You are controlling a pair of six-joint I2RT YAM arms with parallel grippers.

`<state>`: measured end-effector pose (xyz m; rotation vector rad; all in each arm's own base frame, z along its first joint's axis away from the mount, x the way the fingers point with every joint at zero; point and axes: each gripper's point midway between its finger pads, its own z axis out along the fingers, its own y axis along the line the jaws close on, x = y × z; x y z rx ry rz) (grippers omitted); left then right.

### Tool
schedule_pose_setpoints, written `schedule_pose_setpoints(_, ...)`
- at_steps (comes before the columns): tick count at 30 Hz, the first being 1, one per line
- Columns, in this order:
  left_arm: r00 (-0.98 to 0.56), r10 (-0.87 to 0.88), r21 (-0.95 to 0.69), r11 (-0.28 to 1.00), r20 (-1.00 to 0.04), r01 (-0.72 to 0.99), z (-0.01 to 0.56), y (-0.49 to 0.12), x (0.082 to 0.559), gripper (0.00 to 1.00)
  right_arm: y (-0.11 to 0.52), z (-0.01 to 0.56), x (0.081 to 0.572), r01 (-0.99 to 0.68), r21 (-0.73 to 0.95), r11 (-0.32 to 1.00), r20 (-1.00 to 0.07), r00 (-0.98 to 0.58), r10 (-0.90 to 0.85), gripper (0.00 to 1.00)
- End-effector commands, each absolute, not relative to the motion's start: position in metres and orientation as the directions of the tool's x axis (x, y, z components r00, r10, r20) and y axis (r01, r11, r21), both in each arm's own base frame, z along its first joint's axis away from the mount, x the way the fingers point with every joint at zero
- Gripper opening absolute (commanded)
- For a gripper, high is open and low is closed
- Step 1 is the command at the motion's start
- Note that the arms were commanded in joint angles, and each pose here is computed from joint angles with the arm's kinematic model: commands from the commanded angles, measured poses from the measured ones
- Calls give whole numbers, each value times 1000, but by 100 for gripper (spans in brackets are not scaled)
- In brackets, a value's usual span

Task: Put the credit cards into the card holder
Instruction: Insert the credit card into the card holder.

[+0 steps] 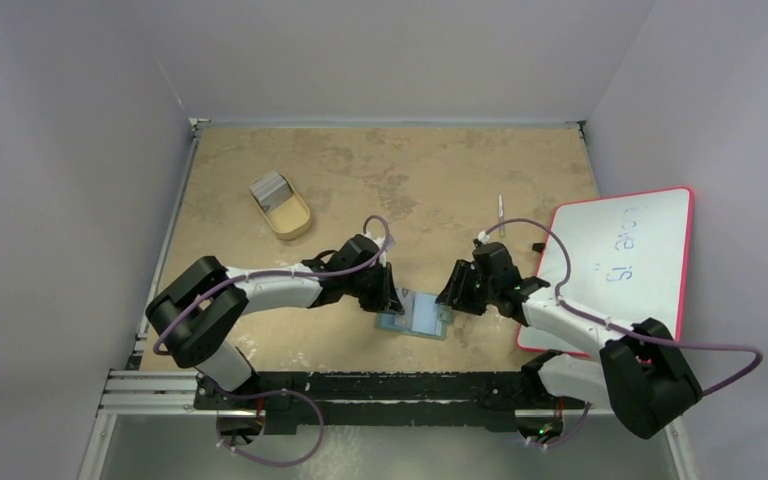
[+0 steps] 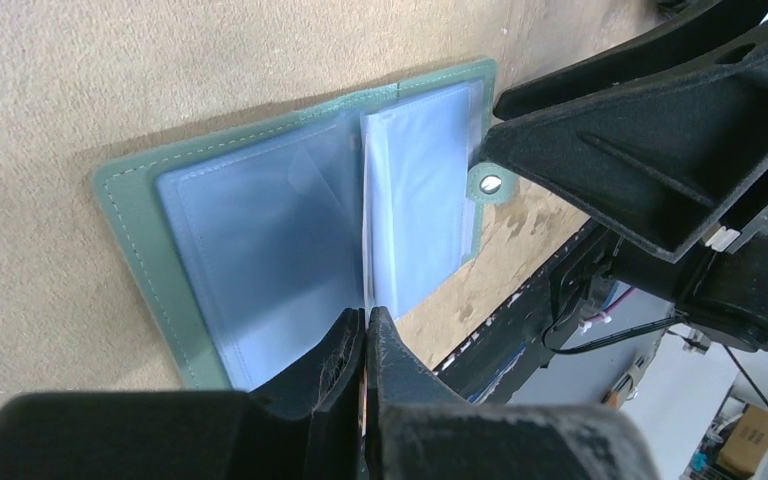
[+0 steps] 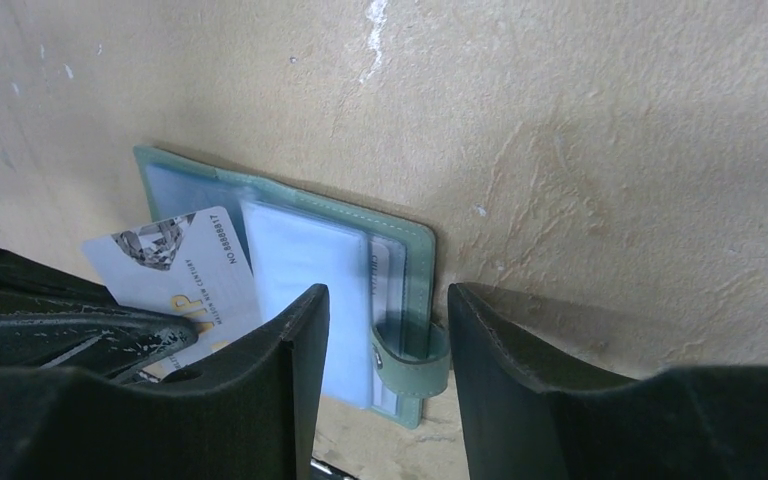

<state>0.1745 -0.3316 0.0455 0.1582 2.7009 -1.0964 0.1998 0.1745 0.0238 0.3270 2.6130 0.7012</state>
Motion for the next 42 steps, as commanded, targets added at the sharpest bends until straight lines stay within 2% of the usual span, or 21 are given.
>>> schedule_pose_setpoints(1,-964,-29,-705,688,-264,172,53,-337,179,0,174,29,207,99,462,881,-369,-883,292,49)
schedule_pose_setpoints(11,-964,-62,-709,690,-257,144,52,-333,179,0,179,12,207,92,338,937,-365,-904,221,44)
schedule_pose_setpoints(19,-958,-102,-696,708,-270,121,57,-318,181,0,165,-3,205,128,214,968,-366,-909,201,25)
schedule_pose_setpoints(25,-948,-168,-736,671,-271,91,73,-313,187,0,160,-2,205,129,199,971,-383,-902,198,17)
schedule_pose_setpoints(32,-956,-221,-835,549,-195,43,82,-326,184,0,162,-5,202,129,220,967,-378,-902,207,17)
schedule_pose_setpoints(42,-962,-205,-822,569,-178,30,65,-327,182,0,165,-2,203,119,244,962,-386,-899,209,17)
